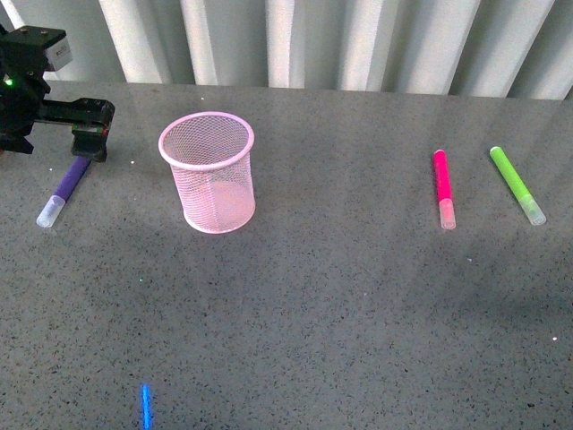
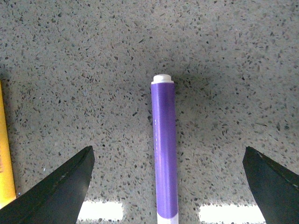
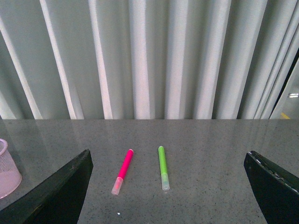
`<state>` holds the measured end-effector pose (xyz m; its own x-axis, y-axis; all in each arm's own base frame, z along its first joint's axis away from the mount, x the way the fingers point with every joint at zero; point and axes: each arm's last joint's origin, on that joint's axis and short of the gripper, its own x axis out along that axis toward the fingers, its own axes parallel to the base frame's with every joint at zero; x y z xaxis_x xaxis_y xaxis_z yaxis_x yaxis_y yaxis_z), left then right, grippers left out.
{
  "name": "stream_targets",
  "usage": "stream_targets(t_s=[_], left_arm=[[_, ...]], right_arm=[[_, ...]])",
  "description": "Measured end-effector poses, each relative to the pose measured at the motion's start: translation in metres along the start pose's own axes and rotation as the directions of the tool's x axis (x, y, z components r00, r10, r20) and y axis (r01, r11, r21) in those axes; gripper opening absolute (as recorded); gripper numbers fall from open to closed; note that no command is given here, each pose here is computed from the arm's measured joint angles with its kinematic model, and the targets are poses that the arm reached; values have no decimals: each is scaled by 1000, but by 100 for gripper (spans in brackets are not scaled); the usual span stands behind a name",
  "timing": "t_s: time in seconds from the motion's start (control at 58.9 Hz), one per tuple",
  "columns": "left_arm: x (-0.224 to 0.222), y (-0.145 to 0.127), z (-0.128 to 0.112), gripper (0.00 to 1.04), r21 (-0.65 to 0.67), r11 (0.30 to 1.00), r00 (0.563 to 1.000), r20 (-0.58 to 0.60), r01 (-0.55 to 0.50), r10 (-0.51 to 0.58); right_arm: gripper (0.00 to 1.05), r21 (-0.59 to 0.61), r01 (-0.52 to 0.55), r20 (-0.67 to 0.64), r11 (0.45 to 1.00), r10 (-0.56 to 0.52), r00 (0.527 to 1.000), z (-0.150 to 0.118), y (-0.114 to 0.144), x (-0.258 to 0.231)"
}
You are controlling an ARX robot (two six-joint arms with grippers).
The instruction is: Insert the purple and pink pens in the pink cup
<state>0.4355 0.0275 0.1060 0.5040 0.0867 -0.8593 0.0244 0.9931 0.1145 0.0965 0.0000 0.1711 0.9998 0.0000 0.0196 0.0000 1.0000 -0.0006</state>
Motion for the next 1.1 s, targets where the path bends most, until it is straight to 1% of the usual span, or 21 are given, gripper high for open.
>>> stream_targets(t_s=[0.136, 0.374, 0.9, 0.917, 0.951, 1.002, 1.036, 1.104], left_arm=[[15, 5, 2, 98, -7, 1000, 999, -32, -16, 16], [26, 9, 7, 98, -12, 1000, 998, -63, -20, 20], [34, 10, 13, 98, -8, 1000, 995, -94, -27, 26], [34, 9, 13, 97, -8, 1000, 995, -95, -26, 25], [34, 9, 13, 91, -8, 1000, 995, -99, -24, 23], [35, 8, 13, 80, -5, 1000, 994, -104, -15, 15], [35, 7, 12, 71, -2, 1000, 994, -111, -13, 12], [35, 7, 11, 58, -2, 1000, 993, -121, -5, 5]], right_arm=[[98, 0, 0, 0, 1000, 0, 1000, 0, 0, 0], [98, 0, 0, 0, 1000, 0, 1000, 0, 0, 0], [98, 0, 0, 0, 1000, 0, 1000, 0, 0, 0], [98, 0, 0, 0, 1000, 0, 1000, 0, 0, 0], [98, 0, 0, 0, 1000, 0, 1000, 0, 0, 0], [98, 0, 0, 0, 1000, 0, 1000, 0, 0, 0], [98, 0, 0, 0, 1000, 0, 1000, 0, 0, 0], [98, 0, 0, 0, 1000, 0, 1000, 0, 0, 0]])
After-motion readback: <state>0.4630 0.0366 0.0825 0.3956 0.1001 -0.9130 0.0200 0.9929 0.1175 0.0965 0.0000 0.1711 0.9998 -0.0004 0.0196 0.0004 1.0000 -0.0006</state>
